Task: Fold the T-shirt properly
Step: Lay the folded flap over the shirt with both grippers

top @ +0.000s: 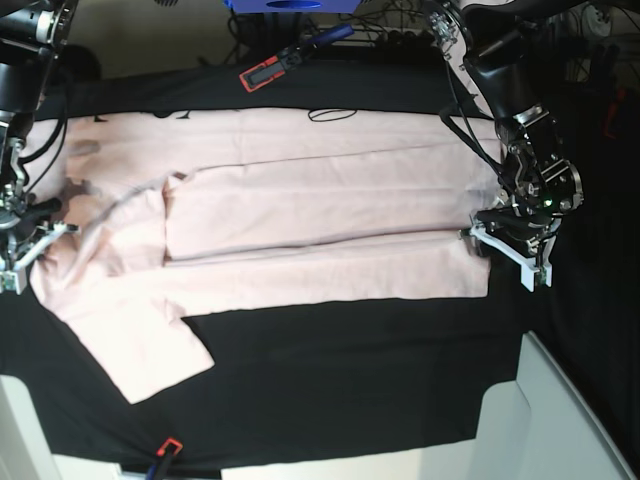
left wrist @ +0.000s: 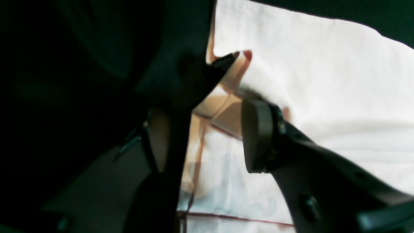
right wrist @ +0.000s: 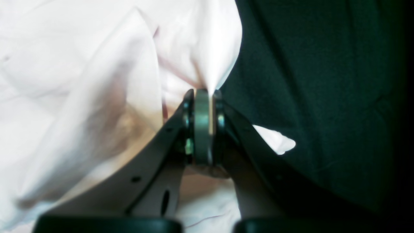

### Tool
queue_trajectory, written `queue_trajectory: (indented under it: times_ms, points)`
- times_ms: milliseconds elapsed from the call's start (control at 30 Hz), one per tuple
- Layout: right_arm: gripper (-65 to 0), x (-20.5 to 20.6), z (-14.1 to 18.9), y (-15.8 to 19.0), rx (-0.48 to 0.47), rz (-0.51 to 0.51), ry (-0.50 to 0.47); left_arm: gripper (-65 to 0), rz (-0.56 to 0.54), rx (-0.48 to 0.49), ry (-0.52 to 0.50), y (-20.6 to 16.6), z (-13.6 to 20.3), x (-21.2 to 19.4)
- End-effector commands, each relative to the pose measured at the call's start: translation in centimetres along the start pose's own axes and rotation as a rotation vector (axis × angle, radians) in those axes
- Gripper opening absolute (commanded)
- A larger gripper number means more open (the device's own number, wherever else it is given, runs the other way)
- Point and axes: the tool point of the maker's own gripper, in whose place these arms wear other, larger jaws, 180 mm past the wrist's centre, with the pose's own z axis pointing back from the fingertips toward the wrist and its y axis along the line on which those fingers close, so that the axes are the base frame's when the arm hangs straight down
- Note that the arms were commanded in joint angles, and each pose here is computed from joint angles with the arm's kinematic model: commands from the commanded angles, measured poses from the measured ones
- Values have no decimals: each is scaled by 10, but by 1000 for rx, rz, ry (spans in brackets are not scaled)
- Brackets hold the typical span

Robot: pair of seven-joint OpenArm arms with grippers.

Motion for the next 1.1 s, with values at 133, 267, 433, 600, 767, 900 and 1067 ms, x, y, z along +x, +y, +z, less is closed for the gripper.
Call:
queue_trajectory:
  times_ms: [133,267,433,600,767,900,1067]
  points:
    - [-650,26,3,-13,-26,7,-64,-650,-10,5,-56,4,3,22]
    - [-650,26,3,-13,-26,7,-64,-650,-16,10,-57,6,3,23]
    - [-650,25,3,-13,-27,8,-63,-645,-12,28,-96,12,11,35]
    - [-650,25,3,-13,-27,9,-62,-475,-27,51,-116,22,16,45]
    - [-650,24,2,-13,-28,9,-61,-294,-26,49,-111,23,15,45]
    - [-650,24,2,-13,-28,9,-61,-267,11,26,-87,29,12,41]
    - [-650,24,2,-13,-28,9,-61,-269,178,-98,-143,53,17,54]
